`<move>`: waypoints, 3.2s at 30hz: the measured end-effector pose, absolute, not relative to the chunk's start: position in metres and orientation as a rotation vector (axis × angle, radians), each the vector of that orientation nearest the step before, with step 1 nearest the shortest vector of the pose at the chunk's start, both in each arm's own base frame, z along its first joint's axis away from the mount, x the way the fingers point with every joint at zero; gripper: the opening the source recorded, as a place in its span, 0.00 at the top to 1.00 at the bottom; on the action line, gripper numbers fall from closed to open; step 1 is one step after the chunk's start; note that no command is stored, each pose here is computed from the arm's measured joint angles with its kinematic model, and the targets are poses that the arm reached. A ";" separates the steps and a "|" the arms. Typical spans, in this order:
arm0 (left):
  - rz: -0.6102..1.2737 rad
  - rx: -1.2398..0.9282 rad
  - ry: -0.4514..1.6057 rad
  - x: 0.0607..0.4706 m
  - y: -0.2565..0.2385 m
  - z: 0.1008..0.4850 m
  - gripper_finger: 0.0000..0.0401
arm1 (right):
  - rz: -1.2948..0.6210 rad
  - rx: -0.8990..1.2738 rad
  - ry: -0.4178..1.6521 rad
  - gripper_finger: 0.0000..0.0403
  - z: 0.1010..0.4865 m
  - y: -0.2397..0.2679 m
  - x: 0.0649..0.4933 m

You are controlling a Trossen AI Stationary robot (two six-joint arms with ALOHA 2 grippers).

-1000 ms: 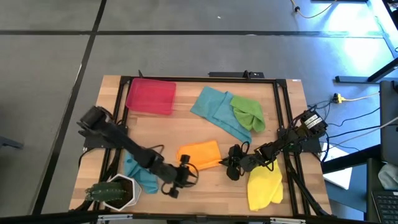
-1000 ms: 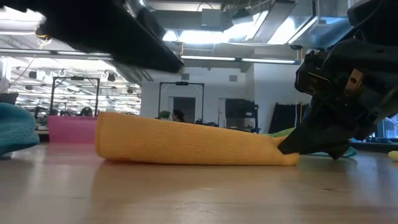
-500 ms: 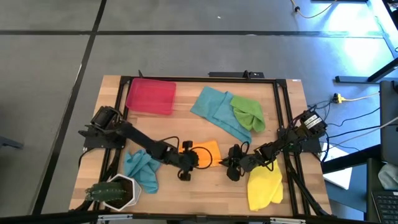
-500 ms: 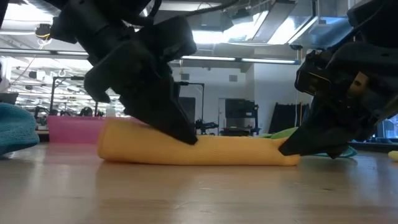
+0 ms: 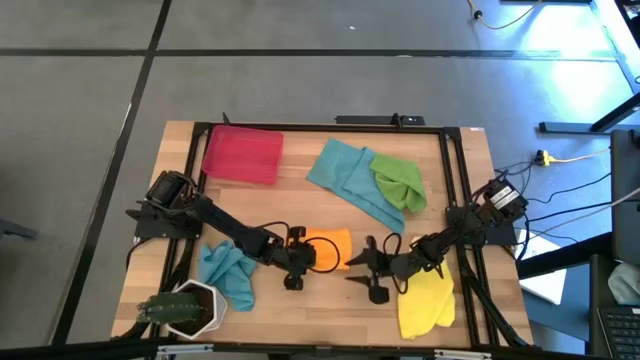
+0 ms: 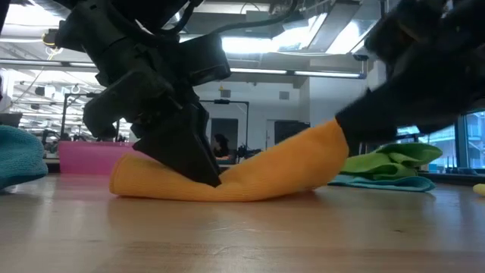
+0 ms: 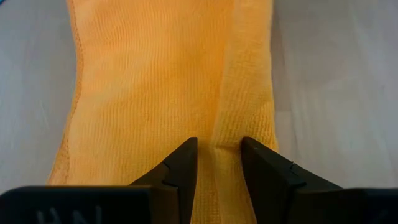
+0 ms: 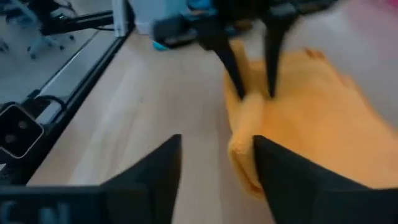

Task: Roll microfiber towels into tight, uniform cylinder then place into a basket
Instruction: Roll the orange microfiber towel

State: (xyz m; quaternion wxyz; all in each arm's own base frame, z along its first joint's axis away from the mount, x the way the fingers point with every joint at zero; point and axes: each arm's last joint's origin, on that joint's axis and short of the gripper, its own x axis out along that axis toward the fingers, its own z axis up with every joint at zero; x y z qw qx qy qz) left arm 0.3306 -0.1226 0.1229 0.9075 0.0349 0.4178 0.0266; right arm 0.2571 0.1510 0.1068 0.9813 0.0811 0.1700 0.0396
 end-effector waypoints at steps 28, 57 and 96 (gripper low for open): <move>0.056 0.073 0.866 0.331 -0.120 0.123 0.71 | -0.090 -0.260 0.557 0.97 0.124 0.176 0.305; -0.089 0.295 0.755 0.313 -0.169 0.153 0.70 | -0.176 -0.123 0.739 0.99 0.110 0.142 0.309; 0.060 0.602 0.872 0.318 -0.150 0.118 0.46 | -0.165 0.140 0.818 0.99 0.108 0.093 0.329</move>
